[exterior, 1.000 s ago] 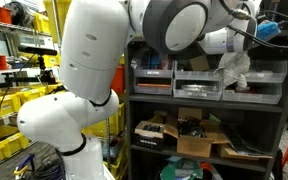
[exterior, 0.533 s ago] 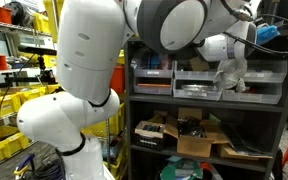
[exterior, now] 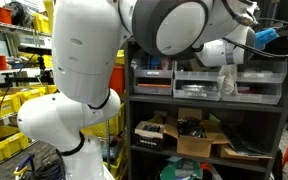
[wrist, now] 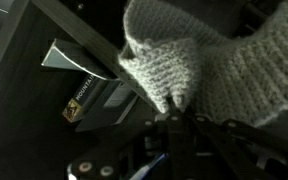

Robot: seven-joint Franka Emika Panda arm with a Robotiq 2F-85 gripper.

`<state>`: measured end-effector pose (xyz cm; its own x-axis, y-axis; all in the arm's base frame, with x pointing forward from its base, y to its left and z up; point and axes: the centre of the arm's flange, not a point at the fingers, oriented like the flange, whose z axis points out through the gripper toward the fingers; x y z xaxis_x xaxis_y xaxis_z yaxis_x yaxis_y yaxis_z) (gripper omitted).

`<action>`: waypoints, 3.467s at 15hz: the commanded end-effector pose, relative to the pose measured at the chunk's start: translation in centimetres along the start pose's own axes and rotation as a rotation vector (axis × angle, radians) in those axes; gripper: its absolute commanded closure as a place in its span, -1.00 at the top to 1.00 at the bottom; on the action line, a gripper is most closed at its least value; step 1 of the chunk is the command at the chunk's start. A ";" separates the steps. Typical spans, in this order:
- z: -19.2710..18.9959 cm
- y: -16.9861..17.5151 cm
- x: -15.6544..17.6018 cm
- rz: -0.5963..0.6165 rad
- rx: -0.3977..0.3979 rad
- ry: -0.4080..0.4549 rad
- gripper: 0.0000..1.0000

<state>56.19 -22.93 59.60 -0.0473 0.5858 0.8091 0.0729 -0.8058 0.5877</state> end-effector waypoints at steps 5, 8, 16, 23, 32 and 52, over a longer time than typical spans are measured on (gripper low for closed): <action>-1.1 -3.4 1.3 -0.049 0.014 0.027 -0.97; -0.8 -4.6 1.7 -0.059 0.035 0.022 -0.97; -2.2 -6.2 2.7 -0.118 0.038 0.067 -0.97; -3.5 -9.0 2.8 -0.185 0.088 0.078 -0.97; -5.3 -11.5 4.1 -0.269 0.099 0.136 -0.97; -5.4 -16.4 3.9 -0.416 0.171 0.167 -0.97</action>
<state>50.05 -11.14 56.56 -0.2626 0.8129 0.5199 0.2184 -0.4747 0.8526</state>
